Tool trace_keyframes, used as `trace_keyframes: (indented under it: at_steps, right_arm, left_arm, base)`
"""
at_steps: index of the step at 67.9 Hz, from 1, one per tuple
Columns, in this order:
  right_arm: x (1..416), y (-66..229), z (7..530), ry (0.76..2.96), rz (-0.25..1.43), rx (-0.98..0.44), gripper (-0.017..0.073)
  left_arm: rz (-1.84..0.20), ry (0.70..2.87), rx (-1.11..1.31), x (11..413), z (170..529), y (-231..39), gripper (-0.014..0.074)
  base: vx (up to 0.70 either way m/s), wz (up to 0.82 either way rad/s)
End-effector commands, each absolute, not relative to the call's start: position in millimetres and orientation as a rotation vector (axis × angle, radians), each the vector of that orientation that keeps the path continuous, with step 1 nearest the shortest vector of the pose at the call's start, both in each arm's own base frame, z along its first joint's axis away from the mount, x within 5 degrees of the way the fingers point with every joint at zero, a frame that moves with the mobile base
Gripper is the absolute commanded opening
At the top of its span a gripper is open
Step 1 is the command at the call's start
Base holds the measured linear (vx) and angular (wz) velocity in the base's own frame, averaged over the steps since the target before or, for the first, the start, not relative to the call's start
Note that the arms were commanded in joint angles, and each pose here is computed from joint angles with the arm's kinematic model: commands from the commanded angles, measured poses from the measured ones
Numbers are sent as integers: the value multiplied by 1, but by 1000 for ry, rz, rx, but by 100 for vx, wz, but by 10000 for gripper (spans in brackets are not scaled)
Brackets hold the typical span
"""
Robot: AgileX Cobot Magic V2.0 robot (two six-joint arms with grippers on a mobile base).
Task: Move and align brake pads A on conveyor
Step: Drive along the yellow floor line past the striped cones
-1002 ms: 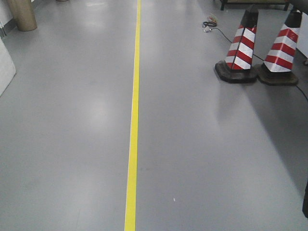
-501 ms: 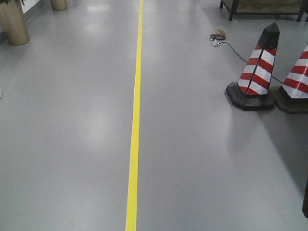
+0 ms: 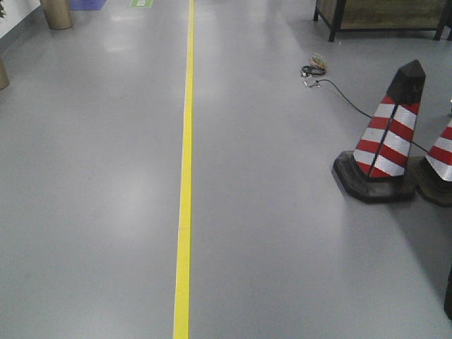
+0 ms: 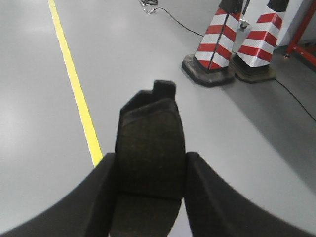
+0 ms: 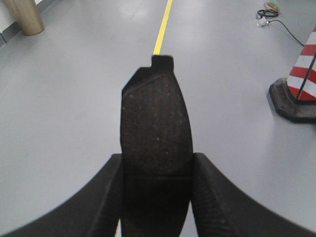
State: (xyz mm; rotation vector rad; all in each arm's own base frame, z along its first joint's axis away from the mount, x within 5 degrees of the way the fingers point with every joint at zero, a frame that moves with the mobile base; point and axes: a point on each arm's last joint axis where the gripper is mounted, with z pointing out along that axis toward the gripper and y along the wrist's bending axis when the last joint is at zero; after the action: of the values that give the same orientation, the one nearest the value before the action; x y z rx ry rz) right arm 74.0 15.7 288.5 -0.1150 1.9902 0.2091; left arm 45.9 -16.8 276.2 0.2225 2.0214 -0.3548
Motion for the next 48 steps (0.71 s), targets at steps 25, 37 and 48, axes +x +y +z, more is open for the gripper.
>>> trace_keyframes:
  at_steps: [25, 37, 48]
  right_arm:
    - [77, 17, 305, 1878, 215, -125, -4]
    - [77, 17, 305, 1878, 215, -125, -4]
    - [77, 17, 305, 1878, 215, -125, -4]
  left_arm:
    - [-390, 1914, 217, 49, 292, -19, -6]
    - [-390, 1914, 217, 49, 292, -19, -6]
    - [-390, 1914, 217, 49, 292, -19, -6]
  base:
    - [72, 1]
    - [67, 3]
    - [62, -2]
